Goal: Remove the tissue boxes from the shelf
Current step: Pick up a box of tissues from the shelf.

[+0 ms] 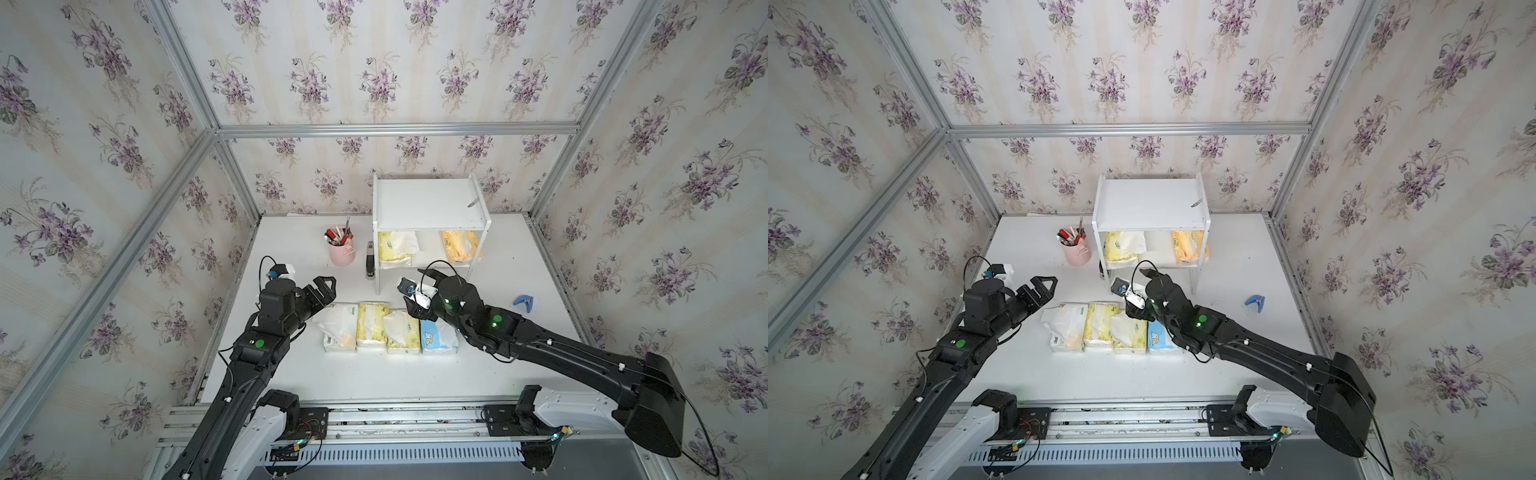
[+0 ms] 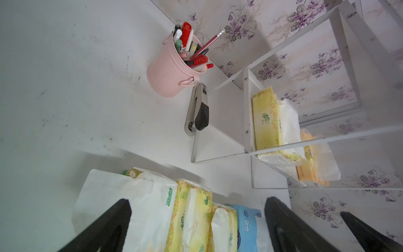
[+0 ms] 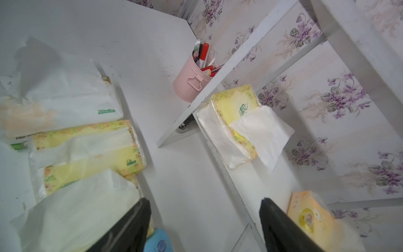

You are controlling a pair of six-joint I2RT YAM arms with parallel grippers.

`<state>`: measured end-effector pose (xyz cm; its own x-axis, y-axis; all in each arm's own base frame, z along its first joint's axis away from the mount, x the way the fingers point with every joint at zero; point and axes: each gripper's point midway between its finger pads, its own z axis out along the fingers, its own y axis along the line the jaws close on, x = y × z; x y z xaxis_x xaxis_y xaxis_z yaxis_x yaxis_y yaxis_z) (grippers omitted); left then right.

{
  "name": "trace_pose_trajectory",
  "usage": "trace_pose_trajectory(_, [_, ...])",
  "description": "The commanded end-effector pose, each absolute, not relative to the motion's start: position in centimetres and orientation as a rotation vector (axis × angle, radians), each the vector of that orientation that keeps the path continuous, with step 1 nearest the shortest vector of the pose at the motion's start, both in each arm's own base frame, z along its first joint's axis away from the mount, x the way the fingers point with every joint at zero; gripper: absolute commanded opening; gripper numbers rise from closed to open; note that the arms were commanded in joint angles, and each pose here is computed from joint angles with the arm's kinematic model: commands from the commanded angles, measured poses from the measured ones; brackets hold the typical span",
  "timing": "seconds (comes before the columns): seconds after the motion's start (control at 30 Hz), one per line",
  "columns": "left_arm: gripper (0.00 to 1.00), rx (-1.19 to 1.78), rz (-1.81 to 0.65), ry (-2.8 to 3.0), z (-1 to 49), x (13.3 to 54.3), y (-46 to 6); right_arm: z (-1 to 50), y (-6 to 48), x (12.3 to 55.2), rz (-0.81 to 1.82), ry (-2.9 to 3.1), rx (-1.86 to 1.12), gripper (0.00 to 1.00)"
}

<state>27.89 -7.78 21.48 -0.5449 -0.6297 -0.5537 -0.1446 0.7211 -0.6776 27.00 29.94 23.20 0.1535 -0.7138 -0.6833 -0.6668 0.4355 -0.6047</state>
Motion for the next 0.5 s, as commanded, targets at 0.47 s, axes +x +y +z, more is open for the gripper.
trace_pose_trajectory(0.47, [0.99,-0.720,-0.802,2.100,19.5,26.7,-7.8,21.4,35.4,32.0,-0.348,1.353,-1.646,0.69])
